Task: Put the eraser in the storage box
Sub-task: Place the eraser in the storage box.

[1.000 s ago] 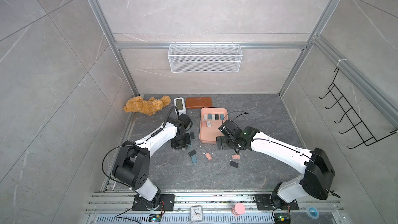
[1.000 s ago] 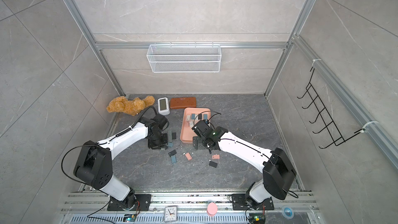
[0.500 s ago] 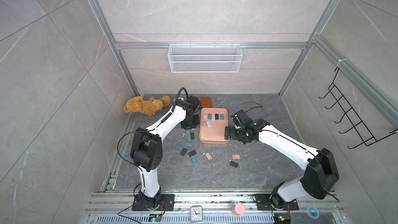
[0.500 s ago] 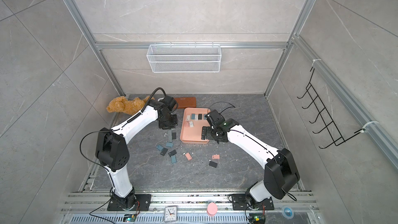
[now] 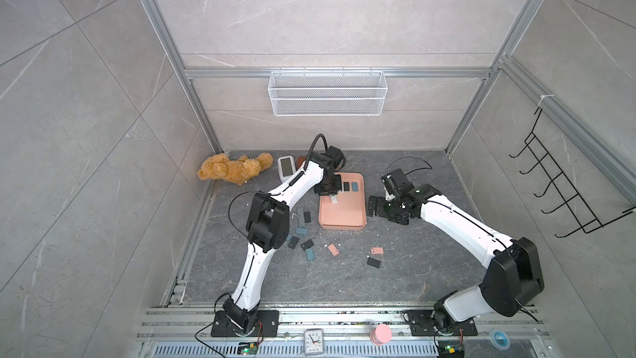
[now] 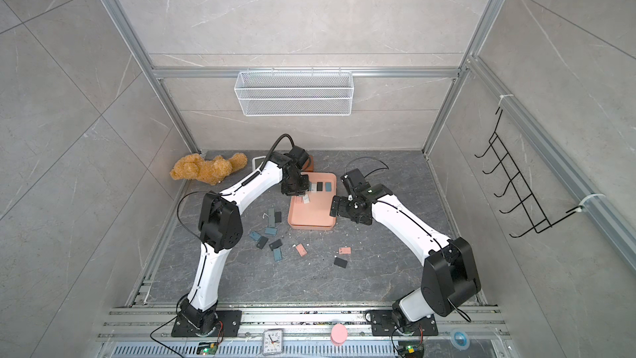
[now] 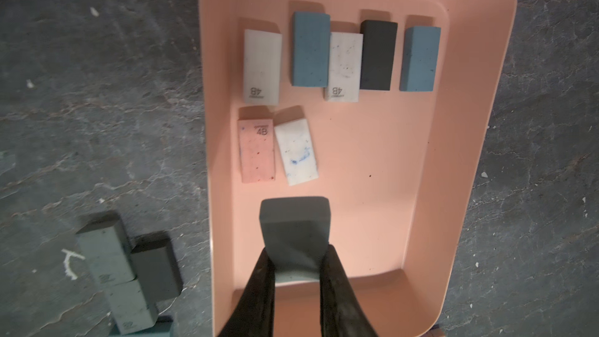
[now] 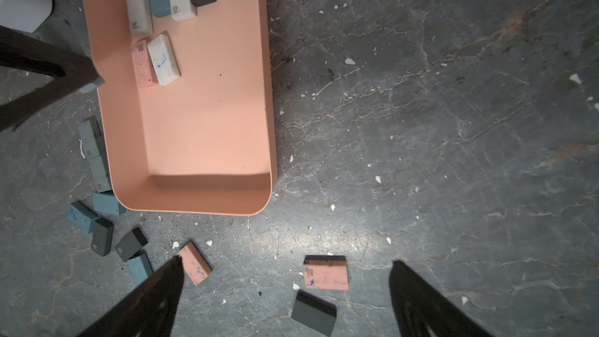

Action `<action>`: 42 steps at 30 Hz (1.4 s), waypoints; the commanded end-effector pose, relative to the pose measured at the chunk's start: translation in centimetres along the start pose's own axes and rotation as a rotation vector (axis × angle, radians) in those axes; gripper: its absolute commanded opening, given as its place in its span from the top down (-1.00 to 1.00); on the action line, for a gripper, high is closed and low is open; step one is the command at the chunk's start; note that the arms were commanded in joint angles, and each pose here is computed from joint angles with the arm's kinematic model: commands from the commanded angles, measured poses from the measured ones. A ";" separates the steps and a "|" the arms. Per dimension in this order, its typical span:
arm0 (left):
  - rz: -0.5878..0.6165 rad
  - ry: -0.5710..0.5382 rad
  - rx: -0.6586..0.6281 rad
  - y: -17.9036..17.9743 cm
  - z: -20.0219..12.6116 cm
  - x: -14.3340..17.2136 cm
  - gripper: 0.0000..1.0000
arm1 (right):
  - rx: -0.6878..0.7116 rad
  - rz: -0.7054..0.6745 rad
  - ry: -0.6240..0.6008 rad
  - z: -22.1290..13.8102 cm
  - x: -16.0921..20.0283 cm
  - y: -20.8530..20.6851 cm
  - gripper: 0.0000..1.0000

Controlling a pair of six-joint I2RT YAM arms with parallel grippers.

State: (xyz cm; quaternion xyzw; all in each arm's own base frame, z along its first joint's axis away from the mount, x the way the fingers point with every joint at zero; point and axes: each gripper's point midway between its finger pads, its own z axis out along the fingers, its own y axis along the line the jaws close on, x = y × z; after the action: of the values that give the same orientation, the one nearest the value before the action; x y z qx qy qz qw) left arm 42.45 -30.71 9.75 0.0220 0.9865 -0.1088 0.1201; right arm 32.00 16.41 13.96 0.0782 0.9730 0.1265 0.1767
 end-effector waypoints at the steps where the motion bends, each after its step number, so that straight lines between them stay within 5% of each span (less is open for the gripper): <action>1: 0.022 0.010 0.023 -1.4 1.2 -0.3 0.64 | -0.005 0.031 0.048 0.2 0.7 -0.7 -0.99; 20: -0.027 -0.001 0.063 -3.5 6.1 -1.6 0.63 | 0.009 0.043 0.081 0.2 0.4 -2.2 -0.99; 42: -0.036 0.044 0.062 -3.3 6.2 0.1 0.58 | 0.010 0.056 0.090 0.3 1.0 -2.7 -0.99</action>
State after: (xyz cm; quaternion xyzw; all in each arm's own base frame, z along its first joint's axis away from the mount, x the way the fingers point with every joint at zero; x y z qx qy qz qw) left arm 44.22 -35.08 3.61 0.0128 0.9860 -0.1323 0.1004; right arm 31.59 14.41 12.90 0.1025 0.9759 0.1324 0.1400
